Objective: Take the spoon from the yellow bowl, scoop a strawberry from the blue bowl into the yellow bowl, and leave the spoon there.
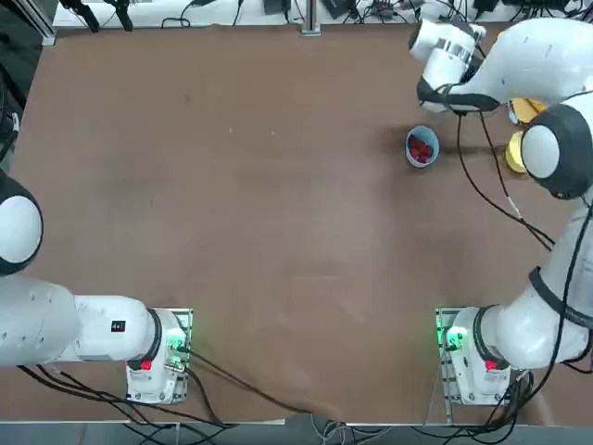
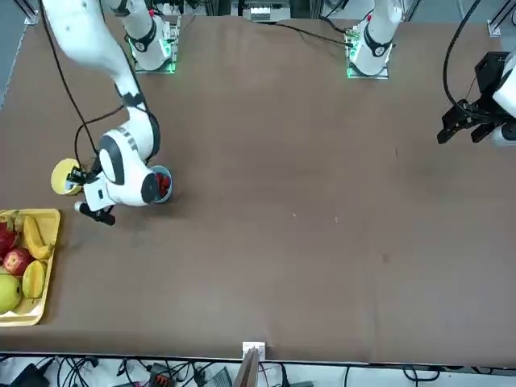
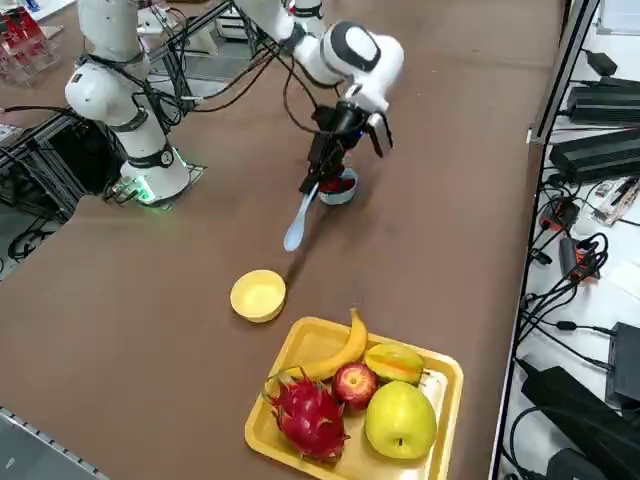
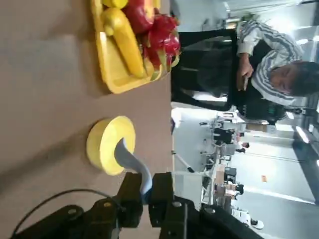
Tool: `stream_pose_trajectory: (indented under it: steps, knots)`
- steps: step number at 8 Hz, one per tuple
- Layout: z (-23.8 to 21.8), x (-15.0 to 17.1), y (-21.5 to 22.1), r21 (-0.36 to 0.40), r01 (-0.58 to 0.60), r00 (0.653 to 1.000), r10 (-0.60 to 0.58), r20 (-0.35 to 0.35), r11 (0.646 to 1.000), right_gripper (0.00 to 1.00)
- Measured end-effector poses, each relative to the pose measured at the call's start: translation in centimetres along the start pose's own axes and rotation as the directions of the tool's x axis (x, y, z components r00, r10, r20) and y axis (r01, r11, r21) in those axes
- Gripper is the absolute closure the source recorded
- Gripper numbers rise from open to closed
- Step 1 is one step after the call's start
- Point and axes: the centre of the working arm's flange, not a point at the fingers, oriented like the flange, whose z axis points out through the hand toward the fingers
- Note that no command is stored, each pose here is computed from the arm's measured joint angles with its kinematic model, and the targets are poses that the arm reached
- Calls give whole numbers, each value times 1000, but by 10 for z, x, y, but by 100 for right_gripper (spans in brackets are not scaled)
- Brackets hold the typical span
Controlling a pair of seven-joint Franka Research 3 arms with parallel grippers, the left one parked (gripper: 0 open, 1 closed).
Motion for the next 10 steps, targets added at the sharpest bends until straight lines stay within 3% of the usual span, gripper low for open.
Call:
stream_pose_trajectory:
  steps: [3, 5, 7, 10]
  knots:
    - [-92, -15, 33, 255, 68, 997, -73, 14, 965, 89]
    - [-135, -24, 38, 446, 54, 995, -85, 51, 893, 89]
    - [-164, -32, 25, 518, -3, 999, -25, 46, 855, 89]
    - [-179, -44, -17, 565, -67, 994, 7, 109, 822, 89]
